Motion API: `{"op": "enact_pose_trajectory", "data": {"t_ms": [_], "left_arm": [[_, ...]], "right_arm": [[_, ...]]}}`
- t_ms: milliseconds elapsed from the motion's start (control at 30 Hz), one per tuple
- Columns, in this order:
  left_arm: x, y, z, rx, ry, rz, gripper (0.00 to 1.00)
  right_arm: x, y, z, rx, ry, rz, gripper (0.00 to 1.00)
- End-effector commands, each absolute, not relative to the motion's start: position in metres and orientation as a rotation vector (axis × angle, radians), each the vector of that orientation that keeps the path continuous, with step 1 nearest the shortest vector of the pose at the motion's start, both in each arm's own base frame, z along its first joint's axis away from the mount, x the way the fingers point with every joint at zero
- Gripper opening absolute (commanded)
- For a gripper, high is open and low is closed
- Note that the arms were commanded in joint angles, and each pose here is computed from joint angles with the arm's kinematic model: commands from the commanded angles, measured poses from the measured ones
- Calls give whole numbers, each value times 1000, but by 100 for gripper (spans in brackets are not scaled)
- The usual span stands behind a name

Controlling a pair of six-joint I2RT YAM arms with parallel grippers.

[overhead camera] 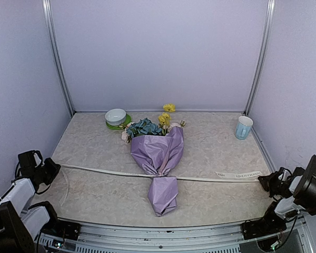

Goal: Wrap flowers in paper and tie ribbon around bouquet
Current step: Tie the ribbon around the folded bouquet.

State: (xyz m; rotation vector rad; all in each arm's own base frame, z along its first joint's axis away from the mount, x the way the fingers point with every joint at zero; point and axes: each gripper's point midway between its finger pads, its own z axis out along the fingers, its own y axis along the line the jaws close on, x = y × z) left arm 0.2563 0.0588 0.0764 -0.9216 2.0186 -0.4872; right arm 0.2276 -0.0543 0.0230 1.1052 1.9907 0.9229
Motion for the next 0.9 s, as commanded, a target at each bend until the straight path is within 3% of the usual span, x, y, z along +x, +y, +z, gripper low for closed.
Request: {"op": "enact_pose_trajectory", "data": {"t_ms": [0, 200, 367, 500, 667, 867], "left_arm": [[252, 135, 106, -1065, 1781, -136, 0], [269, 111, 115, -954, 1784, -291, 0], [306, 22, 153, -622, 1857, -474, 0], [320, -63, 215, -298, 1837, -575, 0], [299, -167, 289, 109, 1752, -663, 0], [238, -272, 350, 534, 1589, -751, 0]], "right_arm": [[237, -130, 43, 1081, 1882, 538, 0], [253, -111, 68, 897, 1886, 592, 0], [298, -23, 133, 415, 1946, 608, 0], [307, 15, 209, 210, 1804, 638, 0], [298, 84, 285, -68, 1694, 771, 0], [269, 144, 347, -299, 1551, 900, 0]]}}
